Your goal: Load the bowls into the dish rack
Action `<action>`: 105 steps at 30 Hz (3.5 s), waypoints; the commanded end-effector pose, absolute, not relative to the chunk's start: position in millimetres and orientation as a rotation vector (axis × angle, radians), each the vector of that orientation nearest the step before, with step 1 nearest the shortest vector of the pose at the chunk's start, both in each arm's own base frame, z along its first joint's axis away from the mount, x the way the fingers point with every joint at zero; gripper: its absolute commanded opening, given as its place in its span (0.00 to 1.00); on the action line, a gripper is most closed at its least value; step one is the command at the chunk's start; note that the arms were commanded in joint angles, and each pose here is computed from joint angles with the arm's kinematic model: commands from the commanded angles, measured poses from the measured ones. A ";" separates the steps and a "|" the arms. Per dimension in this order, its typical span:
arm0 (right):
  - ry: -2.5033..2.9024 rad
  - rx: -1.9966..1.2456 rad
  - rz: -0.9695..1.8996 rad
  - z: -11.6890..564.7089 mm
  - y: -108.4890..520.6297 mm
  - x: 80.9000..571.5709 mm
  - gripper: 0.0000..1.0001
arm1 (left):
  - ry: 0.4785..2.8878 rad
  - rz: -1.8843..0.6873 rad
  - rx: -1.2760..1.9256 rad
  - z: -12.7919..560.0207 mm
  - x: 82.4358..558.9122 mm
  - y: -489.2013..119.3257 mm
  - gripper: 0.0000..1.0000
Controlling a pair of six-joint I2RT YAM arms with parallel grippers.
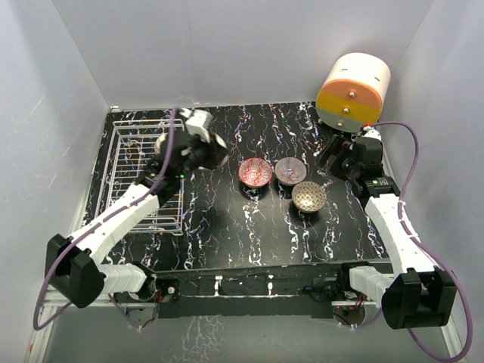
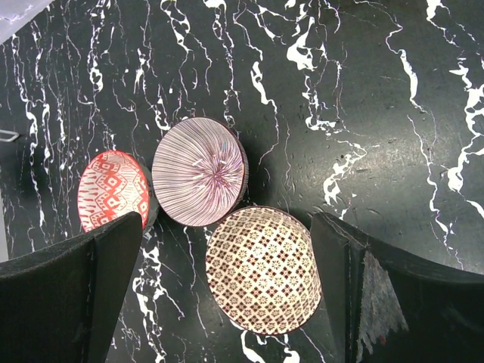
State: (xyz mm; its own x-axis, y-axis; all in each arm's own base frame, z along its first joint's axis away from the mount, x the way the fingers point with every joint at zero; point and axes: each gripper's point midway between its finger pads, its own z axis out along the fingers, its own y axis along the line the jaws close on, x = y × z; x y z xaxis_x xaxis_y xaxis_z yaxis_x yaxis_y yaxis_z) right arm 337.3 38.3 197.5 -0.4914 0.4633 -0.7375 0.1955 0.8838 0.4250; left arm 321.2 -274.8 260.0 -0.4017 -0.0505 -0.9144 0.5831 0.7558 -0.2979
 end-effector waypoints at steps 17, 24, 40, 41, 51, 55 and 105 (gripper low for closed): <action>2.020 0.427 0.464 221.3 51.7 340.6 0.96 | 1.409 -1.054 -0.381 336.2 411.1 -32.1 0.00; 2.024 0.418 0.476 221.8 54.2 340.7 0.96 | 1.226 -1.235 -0.503 315.2 421.6 -1.6 0.00; 2.036 0.431 0.453 215.9 50.9 344.9 0.96 | 1.282 -1.233 -0.834 236.4 444.6 45.1 0.00; 2.040 0.432 0.453 214.5 51.1 344.8 0.96 | 1.297 -1.229 -0.853 230.5 445.9 46.8 0.00; 2.046 0.442 0.446 210.6 49.8 345.0 0.96 | 1.317 -1.300 -0.964 199.2 455.3 50.3 0.00; 2.046 0.442 0.443 210.2 49.3 345.3 0.96 | 1.305 -1.337 -0.995 186.2 455.9 49.9 0.00; 2.054 0.454 0.437 204.3 48.7 347.1 0.96 | 1.478 -1.215 -1.183 146.8 447.4 53.3 0.00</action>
State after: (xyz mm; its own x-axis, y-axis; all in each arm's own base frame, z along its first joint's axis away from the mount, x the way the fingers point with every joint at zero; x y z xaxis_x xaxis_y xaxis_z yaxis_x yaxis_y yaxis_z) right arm 338.4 52.5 192.2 -0.5267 0.4794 -0.7020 0.1553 0.8662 0.4750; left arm 451.5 56.9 155.2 -0.1578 -0.9874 0.0115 -0.0743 0.0002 -0.9972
